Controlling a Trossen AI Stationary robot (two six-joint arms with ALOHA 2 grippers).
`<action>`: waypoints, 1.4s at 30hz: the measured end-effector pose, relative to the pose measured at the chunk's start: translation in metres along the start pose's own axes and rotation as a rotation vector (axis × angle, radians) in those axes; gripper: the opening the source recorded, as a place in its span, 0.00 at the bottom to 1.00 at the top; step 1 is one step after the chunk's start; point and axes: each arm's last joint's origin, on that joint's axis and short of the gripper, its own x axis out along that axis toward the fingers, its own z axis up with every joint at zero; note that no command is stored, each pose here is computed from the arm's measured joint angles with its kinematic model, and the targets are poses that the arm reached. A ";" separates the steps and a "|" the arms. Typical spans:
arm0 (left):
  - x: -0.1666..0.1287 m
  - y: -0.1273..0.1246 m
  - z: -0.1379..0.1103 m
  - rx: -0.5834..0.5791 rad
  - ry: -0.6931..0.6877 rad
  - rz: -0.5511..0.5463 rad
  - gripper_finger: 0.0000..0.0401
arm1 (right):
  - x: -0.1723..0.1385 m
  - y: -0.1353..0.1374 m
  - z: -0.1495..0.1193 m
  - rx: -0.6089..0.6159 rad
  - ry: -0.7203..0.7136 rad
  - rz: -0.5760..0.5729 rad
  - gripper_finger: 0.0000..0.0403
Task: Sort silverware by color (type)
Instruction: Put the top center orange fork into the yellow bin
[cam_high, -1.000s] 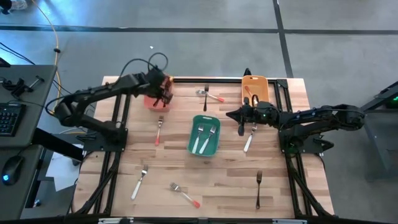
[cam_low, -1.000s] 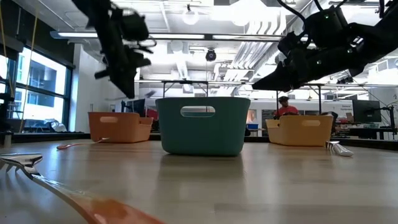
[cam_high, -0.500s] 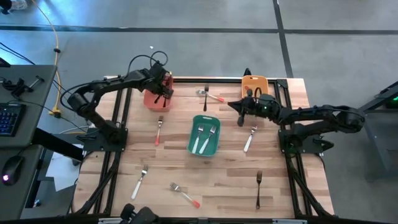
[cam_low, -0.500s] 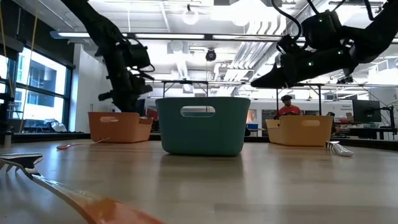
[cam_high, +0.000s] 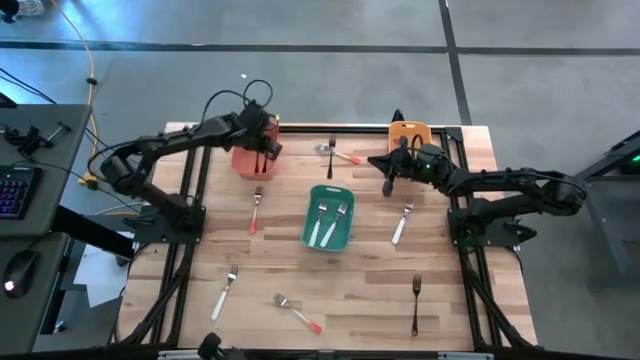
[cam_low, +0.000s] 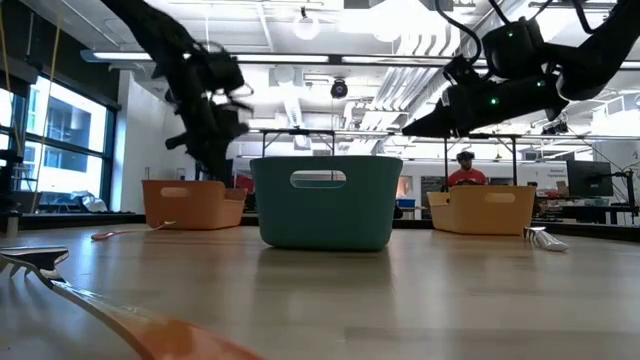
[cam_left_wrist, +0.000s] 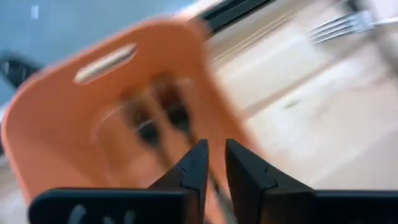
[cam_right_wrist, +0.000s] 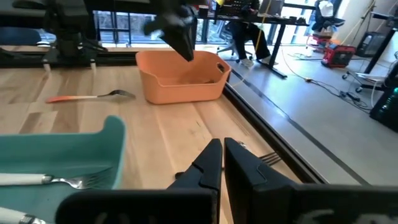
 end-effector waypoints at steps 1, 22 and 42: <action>-0.006 -0.006 -0.002 0.018 -0.034 -0.019 0.08 | 0.000 -0.001 0.000 0.000 0.001 -0.004 0.00; -0.044 -0.067 -0.153 0.328 -0.570 -0.611 0.00 | 0.047 -0.001 0.025 0.116 0.171 0.033 0.00; -0.050 -0.030 -0.194 0.277 -0.758 -0.724 0.00 | 0.169 -0.066 0.002 0.086 0.783 0.061 0.31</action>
